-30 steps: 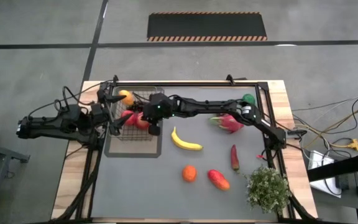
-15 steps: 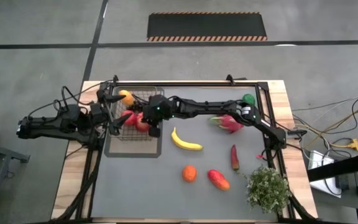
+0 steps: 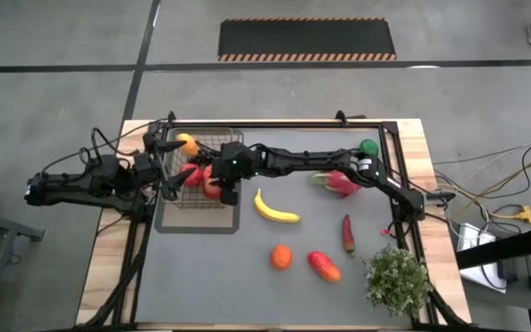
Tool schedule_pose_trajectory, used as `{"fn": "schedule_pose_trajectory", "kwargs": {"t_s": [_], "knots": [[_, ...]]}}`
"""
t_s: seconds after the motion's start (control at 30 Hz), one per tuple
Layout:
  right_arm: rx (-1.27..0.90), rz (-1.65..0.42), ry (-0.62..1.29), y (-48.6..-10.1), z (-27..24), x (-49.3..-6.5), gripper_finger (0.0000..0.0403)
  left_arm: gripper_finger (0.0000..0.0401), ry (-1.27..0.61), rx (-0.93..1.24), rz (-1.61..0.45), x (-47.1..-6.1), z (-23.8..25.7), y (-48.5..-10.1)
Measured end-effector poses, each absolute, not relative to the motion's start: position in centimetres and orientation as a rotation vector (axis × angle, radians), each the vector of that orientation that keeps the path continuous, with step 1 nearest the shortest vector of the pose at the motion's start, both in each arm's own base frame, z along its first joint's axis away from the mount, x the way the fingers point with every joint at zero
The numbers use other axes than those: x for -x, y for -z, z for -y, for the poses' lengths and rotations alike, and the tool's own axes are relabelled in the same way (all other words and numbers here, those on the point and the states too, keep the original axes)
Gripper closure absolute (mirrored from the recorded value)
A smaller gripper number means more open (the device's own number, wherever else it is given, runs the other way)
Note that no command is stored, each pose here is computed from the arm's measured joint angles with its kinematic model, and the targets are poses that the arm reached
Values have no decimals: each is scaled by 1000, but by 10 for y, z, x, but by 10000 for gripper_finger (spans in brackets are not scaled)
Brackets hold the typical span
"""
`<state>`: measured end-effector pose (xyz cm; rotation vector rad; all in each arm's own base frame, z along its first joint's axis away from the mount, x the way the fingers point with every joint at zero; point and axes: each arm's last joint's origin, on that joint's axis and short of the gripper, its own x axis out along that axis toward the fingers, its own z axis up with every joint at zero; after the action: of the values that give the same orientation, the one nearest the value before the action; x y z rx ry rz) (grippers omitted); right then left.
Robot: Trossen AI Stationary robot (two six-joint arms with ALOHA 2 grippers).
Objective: Build produce basket
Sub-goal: Put the red pomegranate into the gold wire basket, then put the yellow banana into the gold wire basket
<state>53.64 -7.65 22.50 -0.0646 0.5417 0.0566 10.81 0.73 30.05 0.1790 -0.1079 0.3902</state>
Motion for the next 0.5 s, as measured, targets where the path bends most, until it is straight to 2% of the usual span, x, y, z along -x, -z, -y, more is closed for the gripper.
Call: {"fn": "schedule_pose_trajectory", "kwargs": {"t_s": [0.13,0.27,0.5], "knots": [[64,-542,-57,-225,77,-536,261,49,-390,-179,108,-108,-7,-301],[65,-541,-57,-225,77,-536,228,49,-390,-179,108,-108,-7,-301],[87,-542,-62,-250,75,-526,212,49,-388,-181,99,-110,-7,-300]]}}
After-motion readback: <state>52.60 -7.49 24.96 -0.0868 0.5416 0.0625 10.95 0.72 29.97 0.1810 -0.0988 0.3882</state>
